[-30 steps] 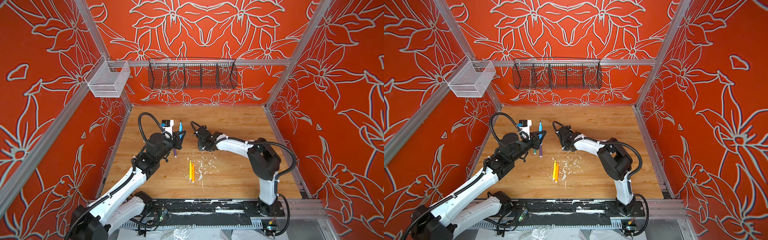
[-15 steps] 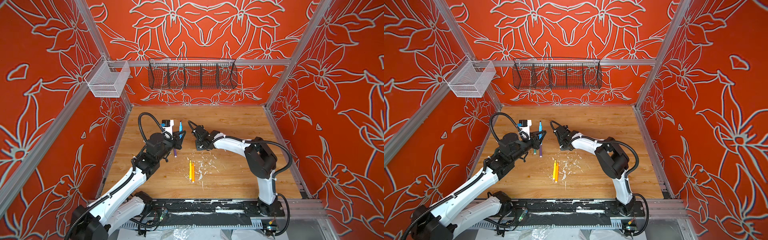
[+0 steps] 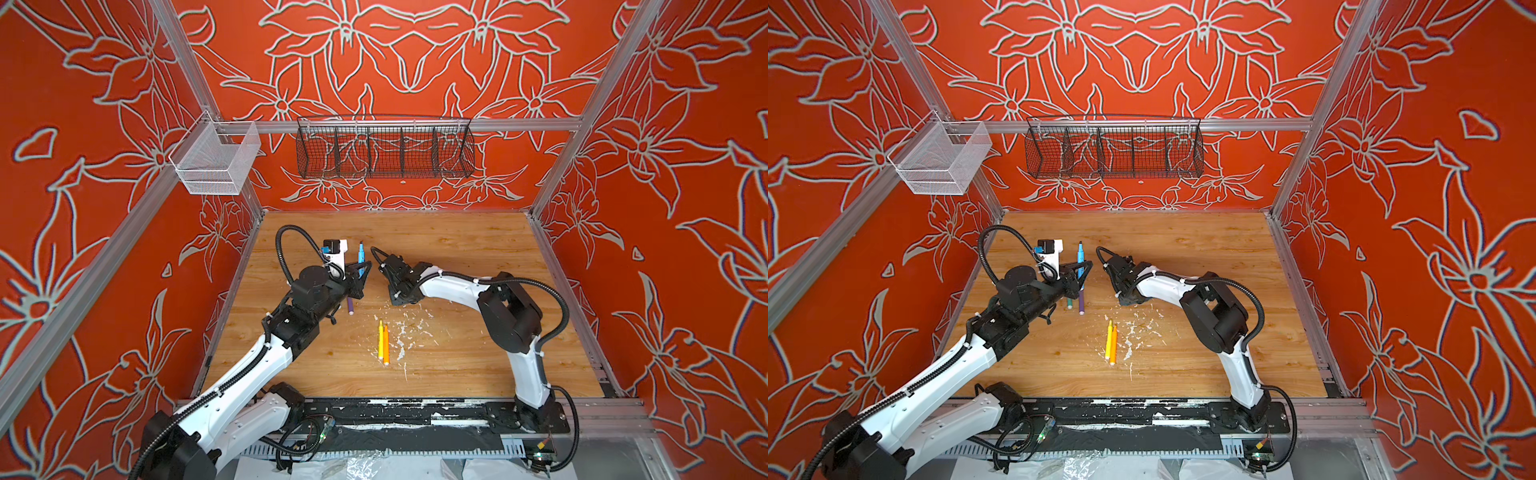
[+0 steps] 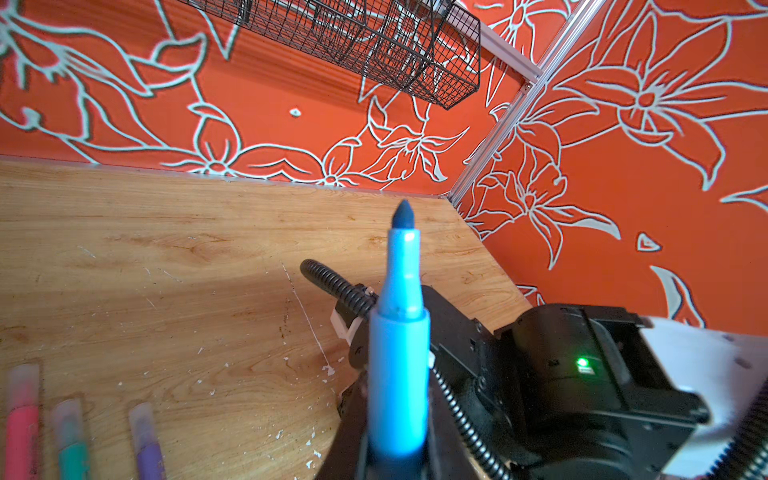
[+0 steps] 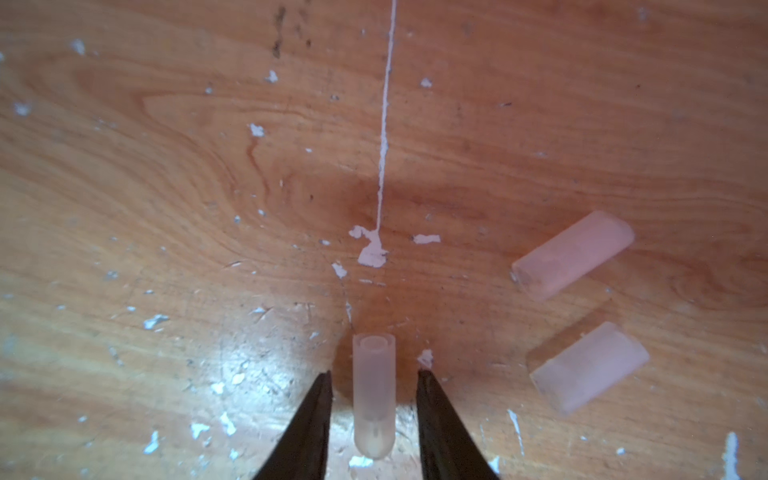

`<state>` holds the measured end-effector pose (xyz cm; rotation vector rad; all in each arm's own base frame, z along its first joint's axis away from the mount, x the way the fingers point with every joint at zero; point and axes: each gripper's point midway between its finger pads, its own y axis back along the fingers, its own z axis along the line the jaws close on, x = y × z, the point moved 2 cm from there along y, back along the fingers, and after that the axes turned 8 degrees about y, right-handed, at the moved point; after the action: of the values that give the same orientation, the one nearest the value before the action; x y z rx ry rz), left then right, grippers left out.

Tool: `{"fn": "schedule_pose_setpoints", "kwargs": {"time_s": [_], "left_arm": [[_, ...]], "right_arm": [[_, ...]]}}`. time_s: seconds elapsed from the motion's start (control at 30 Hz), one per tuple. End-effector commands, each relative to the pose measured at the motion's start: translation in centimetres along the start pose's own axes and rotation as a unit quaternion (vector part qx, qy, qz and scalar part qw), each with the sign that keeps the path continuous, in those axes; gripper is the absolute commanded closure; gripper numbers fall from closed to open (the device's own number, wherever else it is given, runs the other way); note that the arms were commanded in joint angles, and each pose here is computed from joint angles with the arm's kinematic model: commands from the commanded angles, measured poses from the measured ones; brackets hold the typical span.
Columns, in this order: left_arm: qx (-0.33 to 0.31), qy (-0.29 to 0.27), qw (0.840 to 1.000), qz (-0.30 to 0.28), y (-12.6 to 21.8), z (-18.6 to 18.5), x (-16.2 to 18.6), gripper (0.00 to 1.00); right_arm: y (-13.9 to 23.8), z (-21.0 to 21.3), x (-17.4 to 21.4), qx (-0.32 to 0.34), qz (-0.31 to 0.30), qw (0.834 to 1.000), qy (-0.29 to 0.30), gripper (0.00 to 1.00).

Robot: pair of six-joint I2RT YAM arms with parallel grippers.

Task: Insert the pens into the pen caps
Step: 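Lower the right gripper onto the nearest translucent cap and close on it, then lift the held cap with the right gripper toward the blue marker tip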

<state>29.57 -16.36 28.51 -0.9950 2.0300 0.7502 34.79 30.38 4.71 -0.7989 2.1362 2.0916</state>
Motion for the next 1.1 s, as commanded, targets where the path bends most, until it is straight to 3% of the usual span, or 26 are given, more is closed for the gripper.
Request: {"fn": "schedule_pose_setpoints", "kwargs": {"time_s": [0.0,0.87,1.07], "left_arm": [[0.009,-0.001,1.000,-0.012,0.4,-0.6,-0.8,1.00],[0.011,-0.001,1.000,-0.012,0.4,-0.6,-0.8,1.00],[0.011,-0.003,1.000,-0.012,0.4,-0.6,-0.8,1.00]], "right_arm": [[-0.5,-0.2,0.6,0.023,0.020,0.999,0.013,0.66],[-1.6,-0.1,1.1,0.027,0.033,0.999,0.017,0.85],[1.9,-0.8,0.1,0.007,-0.015,1.000,-0.004,0.88]]}}
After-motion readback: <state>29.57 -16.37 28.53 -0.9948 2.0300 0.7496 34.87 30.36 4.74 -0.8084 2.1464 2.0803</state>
